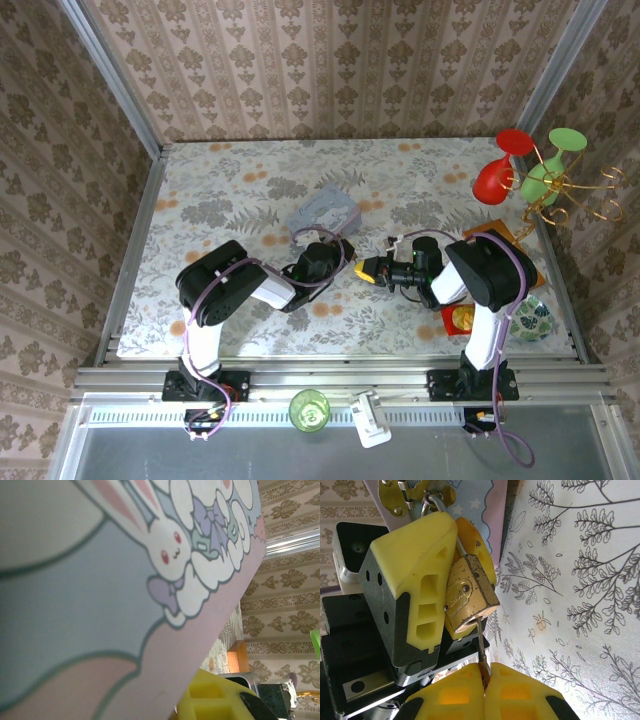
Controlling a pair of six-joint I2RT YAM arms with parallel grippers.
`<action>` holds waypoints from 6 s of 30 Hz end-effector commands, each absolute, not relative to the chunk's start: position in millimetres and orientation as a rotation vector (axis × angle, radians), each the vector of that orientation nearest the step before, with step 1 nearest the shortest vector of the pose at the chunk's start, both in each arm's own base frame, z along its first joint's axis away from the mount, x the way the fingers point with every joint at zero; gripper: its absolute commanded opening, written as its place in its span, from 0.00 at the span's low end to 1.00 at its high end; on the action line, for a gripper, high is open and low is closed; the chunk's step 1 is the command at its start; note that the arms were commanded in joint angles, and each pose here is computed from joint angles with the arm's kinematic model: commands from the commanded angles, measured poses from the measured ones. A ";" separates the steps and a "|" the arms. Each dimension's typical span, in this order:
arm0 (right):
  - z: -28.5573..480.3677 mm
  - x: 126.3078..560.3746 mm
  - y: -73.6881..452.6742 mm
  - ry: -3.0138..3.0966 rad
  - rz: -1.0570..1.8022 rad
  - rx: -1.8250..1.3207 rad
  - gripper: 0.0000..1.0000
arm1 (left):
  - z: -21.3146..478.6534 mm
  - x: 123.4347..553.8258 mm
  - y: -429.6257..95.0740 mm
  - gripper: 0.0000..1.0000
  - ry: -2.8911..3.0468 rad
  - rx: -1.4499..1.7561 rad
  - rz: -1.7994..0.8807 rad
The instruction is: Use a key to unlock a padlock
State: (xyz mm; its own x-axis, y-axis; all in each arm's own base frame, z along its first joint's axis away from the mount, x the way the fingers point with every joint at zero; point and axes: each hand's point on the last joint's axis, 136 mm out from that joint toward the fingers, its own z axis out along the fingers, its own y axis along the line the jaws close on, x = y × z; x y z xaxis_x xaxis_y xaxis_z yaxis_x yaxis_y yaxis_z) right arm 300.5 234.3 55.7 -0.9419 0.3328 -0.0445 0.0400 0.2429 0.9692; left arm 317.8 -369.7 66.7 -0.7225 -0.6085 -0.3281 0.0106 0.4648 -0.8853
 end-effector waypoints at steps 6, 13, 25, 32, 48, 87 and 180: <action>81.8 334.2 227.6 2.135 1.751 0.219 0.00 | 64.6 278.5 -403.0 0.00 2.187 -0.368 -1.411; 74.7 331.1 225.8 2.178 1.719 0.225 0.00 | 61.0 280.1 -405.3 0.00 2.181 -0.384 -1.422; 85.9 321.8 235.6 2.142 1.826 0.168 0.00 | 69.1 285.3 -406.2 0.00 2.133 -0.383 -1.434; 96.7 317.5 241.7 2.124 1.847 0.130 0.00 | 69.7 289.5 -402.6 0.00 2.109 -0.407 -1.449; 93.1 311.6 231.2 2.133 1.853 0.124 0.00 | 70.0 290.4 -396.9 0.00 2.110 -0.416 -1.437; 61.1 325.3 214.9 2.163 1.791 0.187 0.00 | 101.1 286.1 -402.4 0.00 2.057 -0.392 -1.495; 67.1 320.3 220.9 2.136 1.688 0.439 0.00 | 106.5 275.1 -418.1 0.00 1.996 -0.337 -1.525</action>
